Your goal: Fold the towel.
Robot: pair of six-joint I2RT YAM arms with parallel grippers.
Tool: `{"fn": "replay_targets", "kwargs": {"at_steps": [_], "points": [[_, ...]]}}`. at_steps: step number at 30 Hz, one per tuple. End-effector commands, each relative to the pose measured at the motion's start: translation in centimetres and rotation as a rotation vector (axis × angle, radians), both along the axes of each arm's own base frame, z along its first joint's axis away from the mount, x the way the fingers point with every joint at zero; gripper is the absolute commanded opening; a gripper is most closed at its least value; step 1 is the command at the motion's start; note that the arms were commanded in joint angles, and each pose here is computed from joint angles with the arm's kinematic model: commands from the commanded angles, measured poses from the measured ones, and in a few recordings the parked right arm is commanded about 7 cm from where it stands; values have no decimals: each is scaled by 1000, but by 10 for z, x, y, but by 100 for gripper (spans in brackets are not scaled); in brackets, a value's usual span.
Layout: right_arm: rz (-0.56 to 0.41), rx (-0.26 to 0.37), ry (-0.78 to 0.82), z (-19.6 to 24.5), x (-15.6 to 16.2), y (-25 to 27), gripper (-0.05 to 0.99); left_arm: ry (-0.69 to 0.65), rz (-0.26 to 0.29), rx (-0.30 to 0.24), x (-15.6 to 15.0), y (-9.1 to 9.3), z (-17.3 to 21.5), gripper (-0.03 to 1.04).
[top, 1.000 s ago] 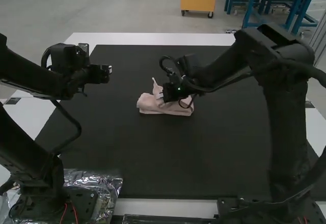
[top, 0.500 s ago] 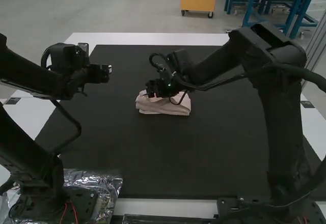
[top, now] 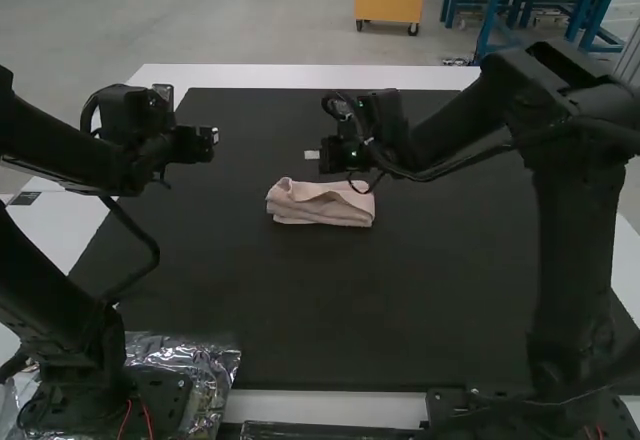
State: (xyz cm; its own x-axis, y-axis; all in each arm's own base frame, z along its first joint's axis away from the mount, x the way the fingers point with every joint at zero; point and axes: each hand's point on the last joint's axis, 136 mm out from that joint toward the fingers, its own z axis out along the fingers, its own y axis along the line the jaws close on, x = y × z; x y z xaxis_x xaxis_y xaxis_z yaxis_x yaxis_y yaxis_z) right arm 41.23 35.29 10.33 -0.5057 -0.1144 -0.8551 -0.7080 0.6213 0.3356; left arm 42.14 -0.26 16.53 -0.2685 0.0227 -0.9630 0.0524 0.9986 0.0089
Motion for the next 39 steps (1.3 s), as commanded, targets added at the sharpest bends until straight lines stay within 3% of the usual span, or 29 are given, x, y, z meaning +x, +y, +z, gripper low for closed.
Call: {"fn": "replay_targets", "kwargs": {"at_steps": [1,8,22,26,31,36,39], "points": [[4,8,10,-9,1,2,-2,-49,51,37,-1,10,15,97],[8,20,21,-33,4,6,-2,-80,154,70,-3,25,24,97],[25,-14,125,-116,-22,0,-2,-167,141,75,-5,13,69,96],[7,43,125,-107,-18,2,-2,-189,141,71,-6,13,85,96],[-26,139,14,-19,4,-5,-2,-260,143,81,-11,12,123,96],[-74,225,-129,101,13,-36,-1,-288,128,116,-16,8,153,96],[-114,279,-236,178,3,-66,30,-347,118,146,-29,5,178,97]]}}
